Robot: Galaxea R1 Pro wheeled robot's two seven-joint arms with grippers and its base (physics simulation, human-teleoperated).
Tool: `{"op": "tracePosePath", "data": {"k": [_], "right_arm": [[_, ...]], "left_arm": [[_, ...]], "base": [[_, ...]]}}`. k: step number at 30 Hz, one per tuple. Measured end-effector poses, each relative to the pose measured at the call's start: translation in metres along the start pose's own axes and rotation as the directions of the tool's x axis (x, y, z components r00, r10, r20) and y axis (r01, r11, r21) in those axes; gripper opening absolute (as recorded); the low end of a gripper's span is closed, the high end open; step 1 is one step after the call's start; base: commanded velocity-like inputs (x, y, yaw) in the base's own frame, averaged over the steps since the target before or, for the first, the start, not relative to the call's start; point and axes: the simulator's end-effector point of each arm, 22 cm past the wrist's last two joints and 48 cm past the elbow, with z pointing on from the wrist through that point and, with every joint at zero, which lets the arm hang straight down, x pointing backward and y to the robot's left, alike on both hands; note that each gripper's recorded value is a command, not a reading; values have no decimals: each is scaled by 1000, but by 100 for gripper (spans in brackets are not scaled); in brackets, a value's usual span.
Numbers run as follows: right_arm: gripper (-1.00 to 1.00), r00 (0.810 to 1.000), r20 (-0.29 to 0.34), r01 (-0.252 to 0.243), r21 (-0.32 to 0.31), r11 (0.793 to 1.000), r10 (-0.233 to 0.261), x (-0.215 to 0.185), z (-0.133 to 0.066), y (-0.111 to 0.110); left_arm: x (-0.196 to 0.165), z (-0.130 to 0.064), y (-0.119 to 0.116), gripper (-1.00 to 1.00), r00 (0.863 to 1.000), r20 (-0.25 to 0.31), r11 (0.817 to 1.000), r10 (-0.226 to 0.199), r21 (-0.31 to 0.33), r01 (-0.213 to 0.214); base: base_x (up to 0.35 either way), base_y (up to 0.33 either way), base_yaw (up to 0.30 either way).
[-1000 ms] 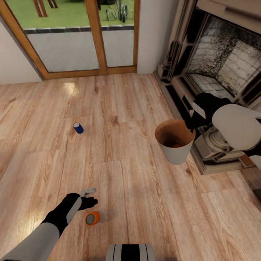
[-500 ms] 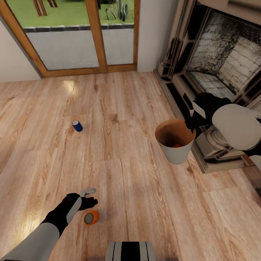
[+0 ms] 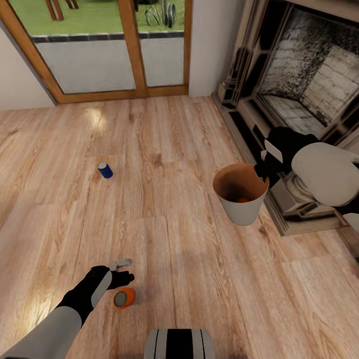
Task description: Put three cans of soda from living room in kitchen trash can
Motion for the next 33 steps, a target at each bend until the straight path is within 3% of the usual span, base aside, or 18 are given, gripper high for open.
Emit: {"op": "tracePosePath", "data": {"k": [8, 15, 33], "right_arm": [[-100, 1000, 1, -4, -6, 1000, 4, -1, 0, 1], [-100, 1000, -1, 1, 12, 1000, -1, 1, 0, -6], [-100, 1000, 0, -7, -5, 1000, 7, 3, 10, 2]], "left_arm": [[38, 13, 13, 100, 997, -79, 999, -15, -29, 13], [40, 17, 16, 100, 998, -61, 999, -20, -33, 18], [42, 29, 17, 100, 998, -54, 999, -20, -31, 18]], "base": [[0, 0, 0], [0, 0, 0], [0, 0, 0]]}}
